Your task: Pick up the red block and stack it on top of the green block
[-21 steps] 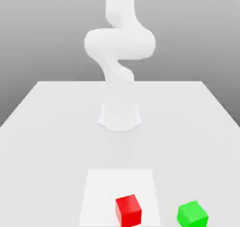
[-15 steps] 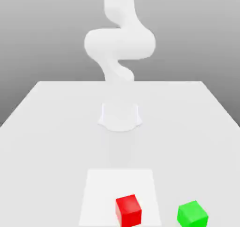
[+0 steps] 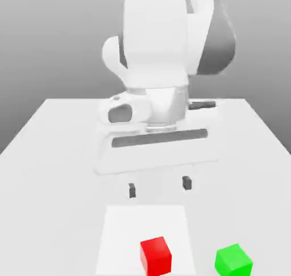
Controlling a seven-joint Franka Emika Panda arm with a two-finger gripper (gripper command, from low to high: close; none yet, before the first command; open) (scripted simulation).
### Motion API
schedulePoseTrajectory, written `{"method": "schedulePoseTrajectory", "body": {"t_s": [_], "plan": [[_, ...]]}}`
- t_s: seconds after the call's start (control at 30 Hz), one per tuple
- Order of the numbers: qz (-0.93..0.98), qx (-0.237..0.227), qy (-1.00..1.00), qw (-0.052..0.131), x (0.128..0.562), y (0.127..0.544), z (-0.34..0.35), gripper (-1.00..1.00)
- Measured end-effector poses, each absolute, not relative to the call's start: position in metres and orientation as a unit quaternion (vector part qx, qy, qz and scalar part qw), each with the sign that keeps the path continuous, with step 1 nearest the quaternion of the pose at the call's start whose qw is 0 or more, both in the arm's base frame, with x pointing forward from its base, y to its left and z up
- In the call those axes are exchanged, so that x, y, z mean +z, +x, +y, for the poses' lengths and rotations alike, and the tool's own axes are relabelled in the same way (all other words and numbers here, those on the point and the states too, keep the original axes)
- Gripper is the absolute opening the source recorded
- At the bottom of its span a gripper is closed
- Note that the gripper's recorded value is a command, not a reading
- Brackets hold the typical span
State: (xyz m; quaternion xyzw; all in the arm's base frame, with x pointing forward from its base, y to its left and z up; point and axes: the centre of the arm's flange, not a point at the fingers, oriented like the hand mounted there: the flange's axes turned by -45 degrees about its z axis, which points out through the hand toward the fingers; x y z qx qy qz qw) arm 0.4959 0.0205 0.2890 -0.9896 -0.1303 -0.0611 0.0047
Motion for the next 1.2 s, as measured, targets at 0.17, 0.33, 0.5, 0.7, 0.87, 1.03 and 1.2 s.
{"method": "schedulePoseTrajectory", "body": {"t_s": [0.17,0.33,0.5,0.7,0.87,1.03,1.2], "plan": [[-0.152,-0.004,-0.988,0.0,0.202,0.482,0.02,0.0],[-0.154,0.0,-0.988,0.0,0.151,0.48,0.02,-1.0],[-0.153,0.0,-0.988,0.0,0.146,0.479,0.02,-1.0],[-0.157,0.0,-0.988,0.0,0.204,0.48,0.024,-1.0],[-0.229,0.001,-0.973,0.002,0.23,0.489,0.113,-1.0],[-0.276,0.0,-0.961,0.0,0.217,0.487,0.174,-1.0],[-0.278,0.0,-0.961,0.0,0.19,0.486,0.176,1.0]]}}
